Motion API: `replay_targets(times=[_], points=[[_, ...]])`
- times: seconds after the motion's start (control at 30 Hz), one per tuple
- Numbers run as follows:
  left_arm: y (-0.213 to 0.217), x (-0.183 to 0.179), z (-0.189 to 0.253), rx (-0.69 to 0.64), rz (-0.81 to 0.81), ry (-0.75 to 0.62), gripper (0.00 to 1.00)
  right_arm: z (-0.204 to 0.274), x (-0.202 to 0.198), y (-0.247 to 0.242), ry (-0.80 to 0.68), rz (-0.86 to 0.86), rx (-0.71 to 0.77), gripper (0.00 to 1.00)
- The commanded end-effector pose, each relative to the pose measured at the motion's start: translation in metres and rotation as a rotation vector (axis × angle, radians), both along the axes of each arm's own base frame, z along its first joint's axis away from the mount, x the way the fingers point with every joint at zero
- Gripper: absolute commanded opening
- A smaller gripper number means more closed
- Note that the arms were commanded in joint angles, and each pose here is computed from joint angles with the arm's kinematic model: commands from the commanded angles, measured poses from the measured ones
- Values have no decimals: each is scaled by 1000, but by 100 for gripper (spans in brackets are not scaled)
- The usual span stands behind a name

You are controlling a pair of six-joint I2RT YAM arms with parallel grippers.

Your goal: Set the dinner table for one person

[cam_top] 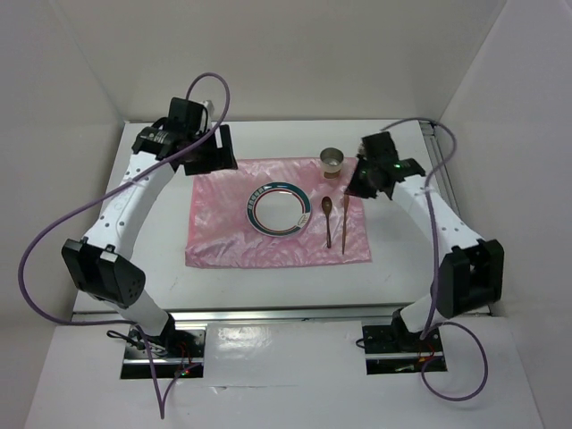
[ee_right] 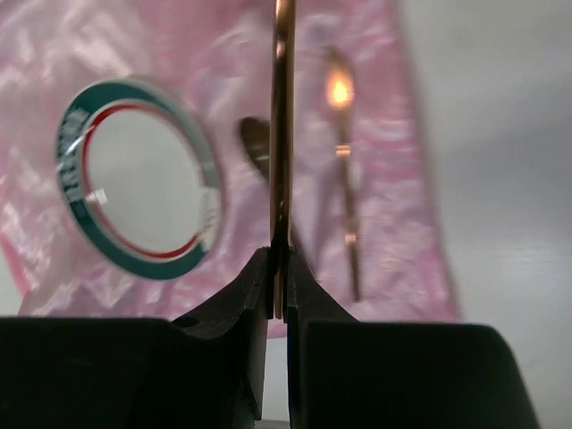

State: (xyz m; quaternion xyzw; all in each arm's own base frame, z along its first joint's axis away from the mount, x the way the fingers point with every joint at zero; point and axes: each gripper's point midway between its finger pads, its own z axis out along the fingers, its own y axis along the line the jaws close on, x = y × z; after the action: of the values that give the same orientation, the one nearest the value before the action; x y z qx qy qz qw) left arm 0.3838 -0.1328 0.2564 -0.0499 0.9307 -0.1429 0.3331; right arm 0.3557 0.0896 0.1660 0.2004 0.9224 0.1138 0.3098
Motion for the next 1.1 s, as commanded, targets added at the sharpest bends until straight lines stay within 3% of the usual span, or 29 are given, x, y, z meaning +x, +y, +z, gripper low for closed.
replay_targets(times=[0.0,0.2,0.43,0.67,0.87,0.97,1.0,1.07], points=[[8,0,36,-4,10,-68,90,20,8,86,-38,248,54,0],[23,-11,84,-37,107,-169,90,30,11,239,-66,520,187,0],[34,-24,106,-119,191,-264,88,4,10,358,-49,697,279,0],[42,-33,112,-109,203,-282,87,-48,16,407,7,718,337,0],[50,-41,111,-99,215,-283,87,-78,16,418,57,710,380,0],[51,-42,105,-93,216,-264,87,-86,8,421,88,715,381,16],[54,-41,105,-92,225,-264,87,-78,10,421,71,710,381,29],[54,-44,108,-95,225,-273,87,-65,10,417,50,703,379,40]])
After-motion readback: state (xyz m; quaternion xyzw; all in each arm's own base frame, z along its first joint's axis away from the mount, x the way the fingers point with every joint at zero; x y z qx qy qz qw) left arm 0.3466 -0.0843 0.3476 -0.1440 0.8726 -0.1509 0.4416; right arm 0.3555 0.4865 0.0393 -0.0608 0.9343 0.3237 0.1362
